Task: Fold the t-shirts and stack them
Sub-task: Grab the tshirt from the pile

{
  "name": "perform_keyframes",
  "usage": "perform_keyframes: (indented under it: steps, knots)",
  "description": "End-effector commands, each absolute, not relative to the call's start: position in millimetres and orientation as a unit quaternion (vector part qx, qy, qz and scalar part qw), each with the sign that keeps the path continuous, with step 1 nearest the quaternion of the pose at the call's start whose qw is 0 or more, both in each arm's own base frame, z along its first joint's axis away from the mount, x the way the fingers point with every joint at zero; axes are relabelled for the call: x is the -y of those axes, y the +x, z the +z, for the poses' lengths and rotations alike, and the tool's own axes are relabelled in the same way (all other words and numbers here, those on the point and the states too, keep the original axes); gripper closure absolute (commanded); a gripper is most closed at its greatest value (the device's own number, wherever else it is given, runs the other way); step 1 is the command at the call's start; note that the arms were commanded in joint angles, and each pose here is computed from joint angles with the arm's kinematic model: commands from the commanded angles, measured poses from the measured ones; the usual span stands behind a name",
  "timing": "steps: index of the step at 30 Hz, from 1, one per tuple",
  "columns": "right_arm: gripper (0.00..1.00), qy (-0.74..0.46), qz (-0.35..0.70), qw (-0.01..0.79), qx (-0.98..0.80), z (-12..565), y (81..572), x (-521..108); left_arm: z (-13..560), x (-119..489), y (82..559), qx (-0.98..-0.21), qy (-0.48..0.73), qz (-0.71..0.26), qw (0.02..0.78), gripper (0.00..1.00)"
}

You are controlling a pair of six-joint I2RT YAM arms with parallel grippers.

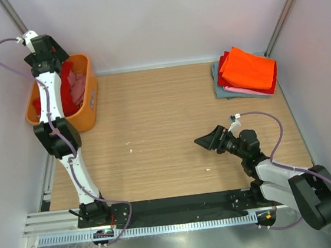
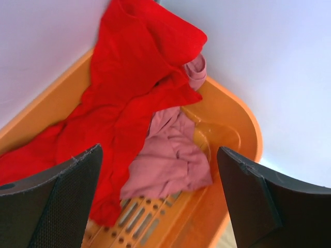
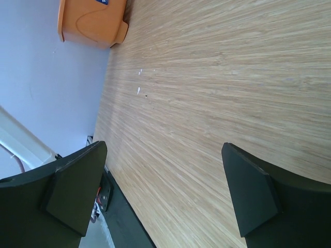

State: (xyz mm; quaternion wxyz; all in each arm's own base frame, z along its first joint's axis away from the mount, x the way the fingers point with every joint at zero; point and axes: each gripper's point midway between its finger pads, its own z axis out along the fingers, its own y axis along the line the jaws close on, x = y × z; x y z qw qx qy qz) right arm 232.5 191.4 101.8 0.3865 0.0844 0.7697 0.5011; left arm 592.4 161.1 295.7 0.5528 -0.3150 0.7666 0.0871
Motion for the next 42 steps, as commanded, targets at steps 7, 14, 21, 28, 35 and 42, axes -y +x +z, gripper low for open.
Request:
perform_keyframes:
  steps: [7,14,21,28,35,42]
  knots:
    - [0.00,0.069,0.517,0.425,-0.740,120.8,239.5,-193.7,305.0,-183.9,646.4,-0.714,-0.307,0.033,0.629,0.09]
    - [0.00,0.070,0.518,0.424,-0.739,119.8,239.8,-193.9,298.2,-214.4,666.2,-0.672,-0.332,0.010,0.662,0.09]
    - [0.00,0.072,0.520,0.426,-0.737,120.2,240.6,-194.1,273.9,-239.0,695.0,-0.614,-0.363,-0.082,0.697,0.16]
    - [0.00,0.077,0.517,0.423,-0.740,117.8,244.2,-194.2,234.5,-248.2,713.9,-0.589,-0.383,-0.106,0.704,0.41]
    - [0.00,0.077,0.518,0.420,-0.741,117.5,246.7,-196.0,268.3,-242.0,700.4,-0.590,-0.369,-0.088,0.713,1.00]
    - [0.00,0.076,0.520,0.424,-0.738,119.1,245.6,-195.4,399.0,-171.7,653.2,-0.564,-0.301,-0.081,0.765,1.00]
